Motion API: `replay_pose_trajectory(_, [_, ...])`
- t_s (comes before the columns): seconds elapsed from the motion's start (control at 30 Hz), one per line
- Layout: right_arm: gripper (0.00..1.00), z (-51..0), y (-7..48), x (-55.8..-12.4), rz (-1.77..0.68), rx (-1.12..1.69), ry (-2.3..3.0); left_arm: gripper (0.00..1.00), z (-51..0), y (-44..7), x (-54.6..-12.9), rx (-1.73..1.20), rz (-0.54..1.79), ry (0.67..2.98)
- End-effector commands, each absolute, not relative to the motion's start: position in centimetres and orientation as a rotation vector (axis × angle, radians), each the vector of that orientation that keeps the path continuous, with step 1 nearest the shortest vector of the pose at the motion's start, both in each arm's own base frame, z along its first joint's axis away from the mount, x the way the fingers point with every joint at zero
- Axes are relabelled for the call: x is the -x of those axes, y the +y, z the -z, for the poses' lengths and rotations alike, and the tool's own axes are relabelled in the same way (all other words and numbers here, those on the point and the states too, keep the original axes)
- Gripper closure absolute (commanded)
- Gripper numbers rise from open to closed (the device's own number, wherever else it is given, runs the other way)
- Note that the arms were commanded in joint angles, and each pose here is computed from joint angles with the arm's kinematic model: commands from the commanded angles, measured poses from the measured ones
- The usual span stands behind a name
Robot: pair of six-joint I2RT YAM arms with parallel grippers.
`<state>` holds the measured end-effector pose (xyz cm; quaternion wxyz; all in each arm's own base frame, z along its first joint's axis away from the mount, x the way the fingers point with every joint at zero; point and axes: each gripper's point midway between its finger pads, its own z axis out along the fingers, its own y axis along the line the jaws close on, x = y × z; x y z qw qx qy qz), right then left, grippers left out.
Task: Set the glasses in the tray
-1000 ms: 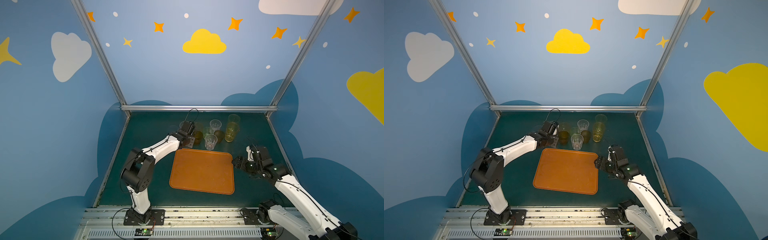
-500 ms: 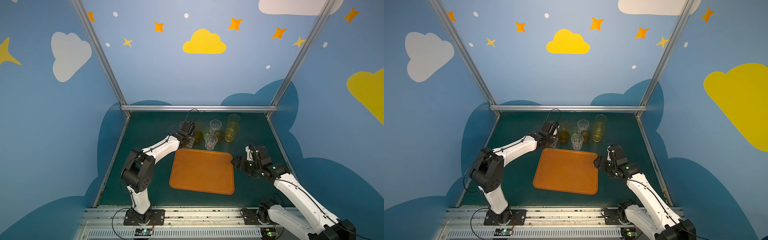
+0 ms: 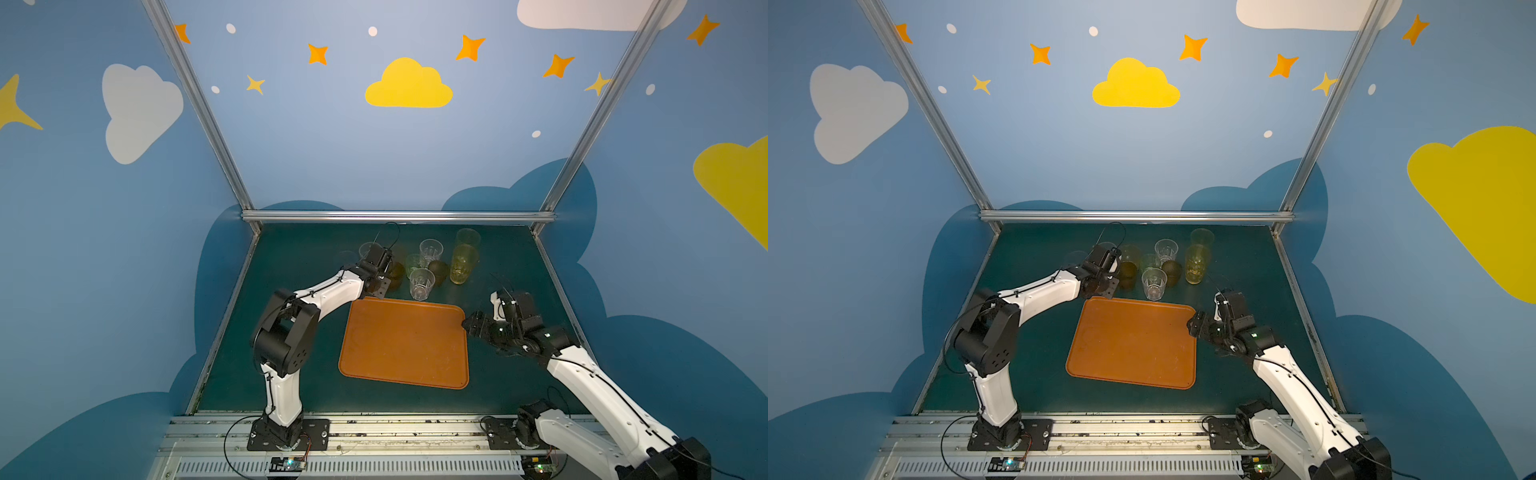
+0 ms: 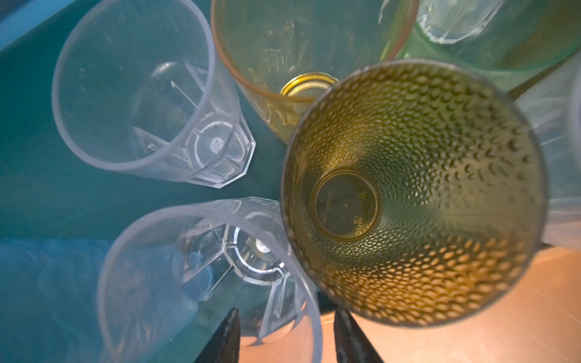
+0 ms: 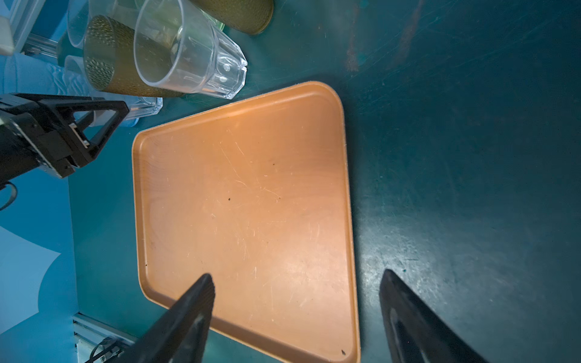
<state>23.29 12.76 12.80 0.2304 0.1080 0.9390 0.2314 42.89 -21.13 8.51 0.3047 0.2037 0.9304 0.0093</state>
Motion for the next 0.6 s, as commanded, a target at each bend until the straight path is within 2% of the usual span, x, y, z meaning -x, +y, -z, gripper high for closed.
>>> replay_pose_trajectory(0.0, [0.18,-12.39,12.69,-23.38,-0.633,-0.305,2.590,0.53,-8.68,-20.97,-43.11,-0.550,-0.038,2.462])
replay_pose_trajectory(0.57, [0.18,-12.31,12.70,-23.31,-0.641,-0.318,2.596,0.72,-8.21,-20.76,-43.17,-0.549,-0.108,2.465])
